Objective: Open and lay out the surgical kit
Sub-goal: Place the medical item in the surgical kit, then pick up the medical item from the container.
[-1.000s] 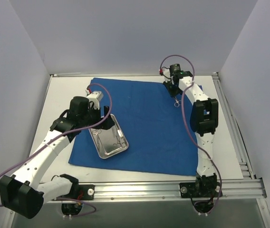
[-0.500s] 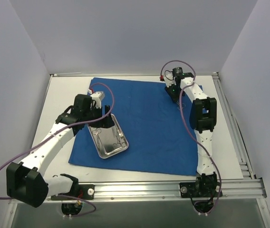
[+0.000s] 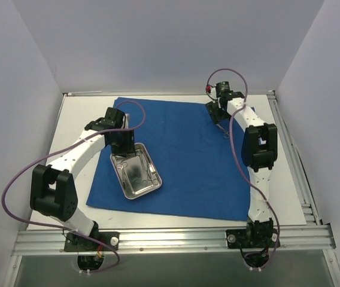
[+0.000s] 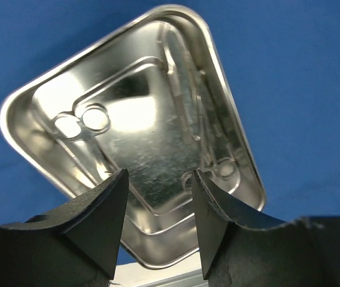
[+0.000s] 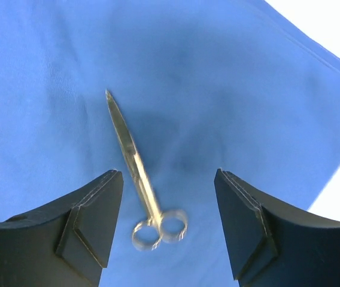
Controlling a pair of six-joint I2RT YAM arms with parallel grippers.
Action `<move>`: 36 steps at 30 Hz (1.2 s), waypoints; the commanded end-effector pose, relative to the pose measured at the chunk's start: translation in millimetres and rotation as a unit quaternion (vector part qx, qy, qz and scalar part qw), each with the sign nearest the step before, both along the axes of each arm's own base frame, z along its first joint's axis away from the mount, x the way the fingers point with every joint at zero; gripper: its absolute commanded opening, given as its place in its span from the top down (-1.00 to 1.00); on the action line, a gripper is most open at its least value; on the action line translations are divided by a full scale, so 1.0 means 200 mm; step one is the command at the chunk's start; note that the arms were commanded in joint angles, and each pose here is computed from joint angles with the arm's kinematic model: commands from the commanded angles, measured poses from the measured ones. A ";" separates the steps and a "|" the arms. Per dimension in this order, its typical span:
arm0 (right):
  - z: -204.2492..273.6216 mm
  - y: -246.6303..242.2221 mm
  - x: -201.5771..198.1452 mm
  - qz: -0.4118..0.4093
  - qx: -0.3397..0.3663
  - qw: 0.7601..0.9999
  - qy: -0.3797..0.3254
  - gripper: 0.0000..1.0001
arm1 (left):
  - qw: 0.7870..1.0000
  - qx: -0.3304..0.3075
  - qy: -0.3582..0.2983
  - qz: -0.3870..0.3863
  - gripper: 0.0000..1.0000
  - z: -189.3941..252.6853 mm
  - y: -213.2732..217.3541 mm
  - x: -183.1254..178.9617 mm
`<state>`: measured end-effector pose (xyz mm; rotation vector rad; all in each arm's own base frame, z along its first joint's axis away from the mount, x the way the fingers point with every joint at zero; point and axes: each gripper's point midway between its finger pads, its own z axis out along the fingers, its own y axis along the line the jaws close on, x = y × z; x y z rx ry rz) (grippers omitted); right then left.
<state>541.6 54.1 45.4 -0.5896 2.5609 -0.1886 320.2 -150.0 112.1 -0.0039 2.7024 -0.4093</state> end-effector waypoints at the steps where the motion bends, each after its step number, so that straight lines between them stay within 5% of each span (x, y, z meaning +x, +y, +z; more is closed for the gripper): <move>1: 0.47 0.14 -0.02 -0.101 -0.002 0.985 -0.138 -0.27 | 0.995 0.075 0.026 0.059 -0.10 0.02 0.13 0.00; 5: 0.67 0.30 -0.21 -0.157 0.040 0.971 -0.174 -0.23 | 0.987 0.130 0.051 0.083 -0.08 -0.05 0.21 0.01; 14: 0.80 0.72 -0.65 -0.074 0.214 0.960 -0.167 -0.16 | 0.967 0.199 0.099 0.129 0.01 -0.21 0.21 -0.02; 27: 1.03 0.70 -0.82 -0.021 0.257 0.941 -0.221 -0.15 | 0.935 0.248 0.151 0.202 0.00 -0.33 0.20 -0.17; 36: 1.04 0.68 -0.87 -0.016 0.260 0.938 -0.228 -0.14 | 0.935 0.251 0.164 0.190 0.00 -0.42 0.21 -0.12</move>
